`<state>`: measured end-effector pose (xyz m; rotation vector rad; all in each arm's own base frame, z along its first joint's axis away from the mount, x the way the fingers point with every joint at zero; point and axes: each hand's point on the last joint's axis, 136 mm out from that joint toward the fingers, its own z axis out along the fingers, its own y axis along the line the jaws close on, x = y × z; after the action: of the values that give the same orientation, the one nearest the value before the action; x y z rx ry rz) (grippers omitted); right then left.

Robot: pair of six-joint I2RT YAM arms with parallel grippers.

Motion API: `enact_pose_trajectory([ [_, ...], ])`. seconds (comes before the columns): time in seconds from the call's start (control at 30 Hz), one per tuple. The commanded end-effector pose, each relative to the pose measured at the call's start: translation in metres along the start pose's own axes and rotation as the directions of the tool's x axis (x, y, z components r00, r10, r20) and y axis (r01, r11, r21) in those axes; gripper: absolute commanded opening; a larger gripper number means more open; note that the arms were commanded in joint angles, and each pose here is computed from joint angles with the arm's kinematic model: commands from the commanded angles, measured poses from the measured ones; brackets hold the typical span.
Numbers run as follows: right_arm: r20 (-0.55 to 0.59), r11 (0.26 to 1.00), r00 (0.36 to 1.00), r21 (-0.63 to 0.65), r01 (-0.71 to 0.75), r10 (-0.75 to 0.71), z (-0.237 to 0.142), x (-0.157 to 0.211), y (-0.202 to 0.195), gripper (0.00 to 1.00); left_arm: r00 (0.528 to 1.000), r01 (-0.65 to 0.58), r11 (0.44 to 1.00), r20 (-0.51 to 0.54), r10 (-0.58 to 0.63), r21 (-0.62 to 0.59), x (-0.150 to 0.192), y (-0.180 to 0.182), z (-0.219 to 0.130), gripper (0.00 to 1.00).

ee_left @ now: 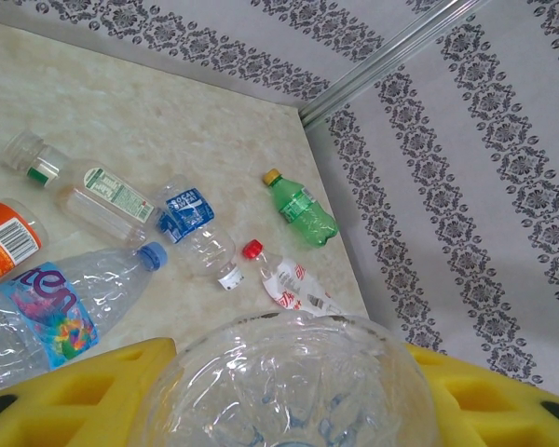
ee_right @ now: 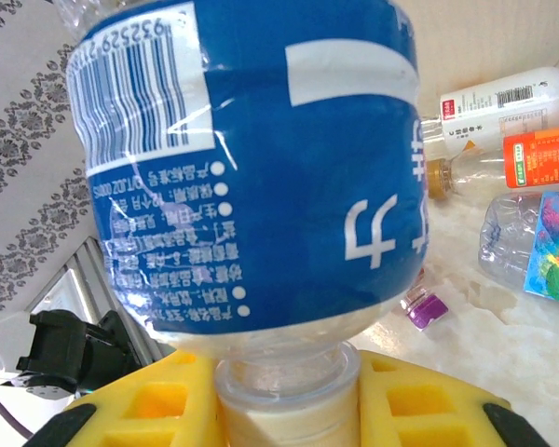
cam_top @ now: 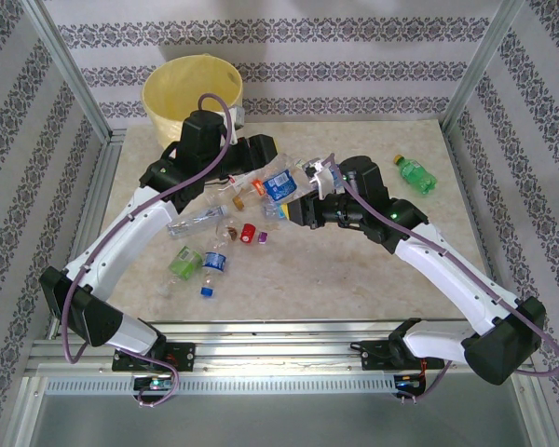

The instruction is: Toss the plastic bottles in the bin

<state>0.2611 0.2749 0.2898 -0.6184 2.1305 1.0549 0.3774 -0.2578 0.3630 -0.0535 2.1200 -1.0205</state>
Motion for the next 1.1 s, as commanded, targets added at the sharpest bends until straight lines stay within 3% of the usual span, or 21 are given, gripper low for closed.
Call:
enact_pose_trajectory([
  [0.0, 0.019, 0.997, 1.0, -0.068, 0.023, -0.021, -0.001, -0.004, 0.013, 0.28, 0.999, -0.039, 0.999, 0.019, 0.039, 0.011, -0.007, -0.009, 0.001, 0.26],
  [0.17, 0.006, 0.998, 1.0, -0.058, 0.0, 0.0, 0.001, -0.002, 0.01, 0.52, 0.998, -0.065, 0.997, 0.025, 0.064, 0.037, -0.009, -0.016, -0.001, 0.17],
  [0.37, -0.007, 0.999, 1.0, -0.039, -0.019, 0.018, -0.001, 0.001, 0.007, 0.84, 0.994, -0.109, 0.994, 0.036, 0.108, 0.026, -0.012, -0.017, -0.007, 0.14],
  [0.5, -0.003, 0.999, 0.999, -0.024, -0.033, 0.033, -0.001, 0.004, 0.003, 0.96, 0.991, -0.13, 0.992, 0.037, 0.129, 0.003, -0.014, -0.015, -0.01, 0.14],
  [1.07, -0.088, 0.992, 0.989, 0.043, -0.119, 0.123, 0.015, 0.03, -0.02, 0.98, 0.979, -0.192, 0.975, 0.048, 0.199, -0.116, -0.028, 0.013, -0.025, 0.13],
])
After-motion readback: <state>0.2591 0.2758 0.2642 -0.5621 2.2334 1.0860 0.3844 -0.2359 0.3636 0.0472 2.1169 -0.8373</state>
